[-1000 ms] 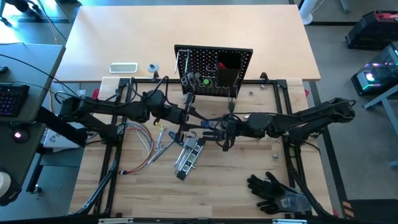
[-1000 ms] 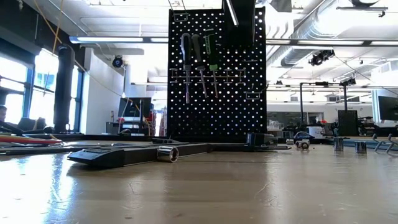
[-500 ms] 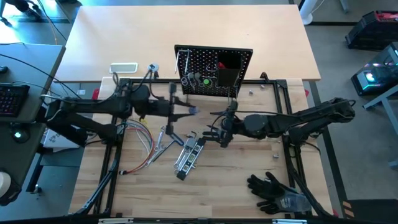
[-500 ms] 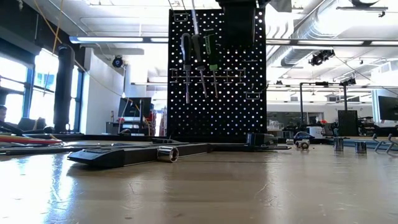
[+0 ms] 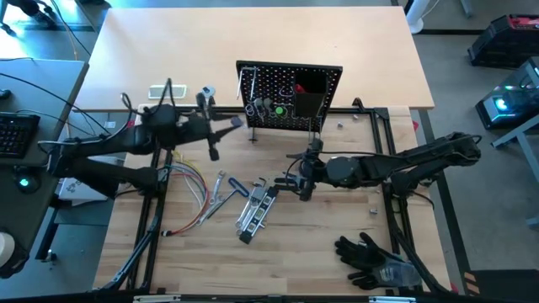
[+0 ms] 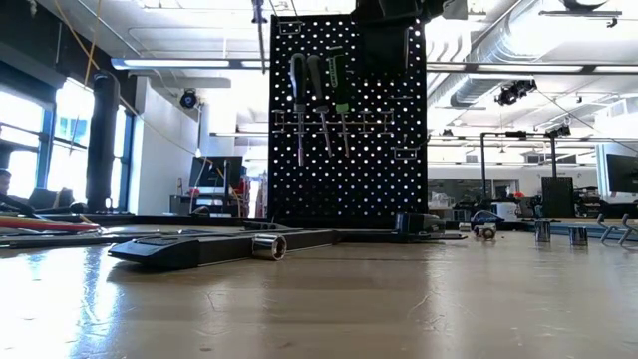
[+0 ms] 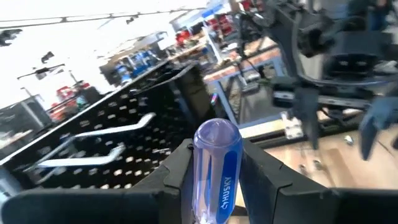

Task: Hang tools onto peg board
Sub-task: Hang the blue screwdriver on the peg board

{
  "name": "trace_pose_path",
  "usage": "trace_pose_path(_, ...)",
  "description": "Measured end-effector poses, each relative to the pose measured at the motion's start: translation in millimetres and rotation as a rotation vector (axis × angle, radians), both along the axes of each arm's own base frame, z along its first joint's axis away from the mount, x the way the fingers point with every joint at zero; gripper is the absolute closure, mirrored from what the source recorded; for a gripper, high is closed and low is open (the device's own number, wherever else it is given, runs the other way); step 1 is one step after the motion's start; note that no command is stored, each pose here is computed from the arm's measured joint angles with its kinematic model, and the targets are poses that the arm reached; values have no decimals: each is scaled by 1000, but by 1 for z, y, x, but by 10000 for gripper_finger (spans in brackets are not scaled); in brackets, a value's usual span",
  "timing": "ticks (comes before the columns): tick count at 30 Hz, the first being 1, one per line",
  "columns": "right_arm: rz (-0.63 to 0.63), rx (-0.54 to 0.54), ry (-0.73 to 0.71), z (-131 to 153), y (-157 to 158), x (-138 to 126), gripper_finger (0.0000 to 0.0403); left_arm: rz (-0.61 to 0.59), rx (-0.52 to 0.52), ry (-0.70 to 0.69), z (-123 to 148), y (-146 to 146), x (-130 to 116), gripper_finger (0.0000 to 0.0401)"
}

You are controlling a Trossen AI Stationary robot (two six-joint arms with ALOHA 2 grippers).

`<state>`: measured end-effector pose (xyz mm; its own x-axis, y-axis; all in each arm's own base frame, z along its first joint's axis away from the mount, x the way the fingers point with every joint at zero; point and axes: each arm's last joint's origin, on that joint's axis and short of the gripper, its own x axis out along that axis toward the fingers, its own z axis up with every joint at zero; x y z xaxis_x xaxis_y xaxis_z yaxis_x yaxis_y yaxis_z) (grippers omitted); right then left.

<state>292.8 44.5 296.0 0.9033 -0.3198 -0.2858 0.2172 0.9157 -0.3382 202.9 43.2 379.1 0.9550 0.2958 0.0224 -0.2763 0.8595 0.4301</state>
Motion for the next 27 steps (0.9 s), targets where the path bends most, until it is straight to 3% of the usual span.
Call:
trace_pose_path(17, 1, 3, 2, 0, 0, 0, 176, 114, -94, -181, -32, 57, -15, 315)
trace_pose_path(27, 1, 3, 4, 0, 0, 0, 176, 70, -195, -237, -40, 84, -8, 315)
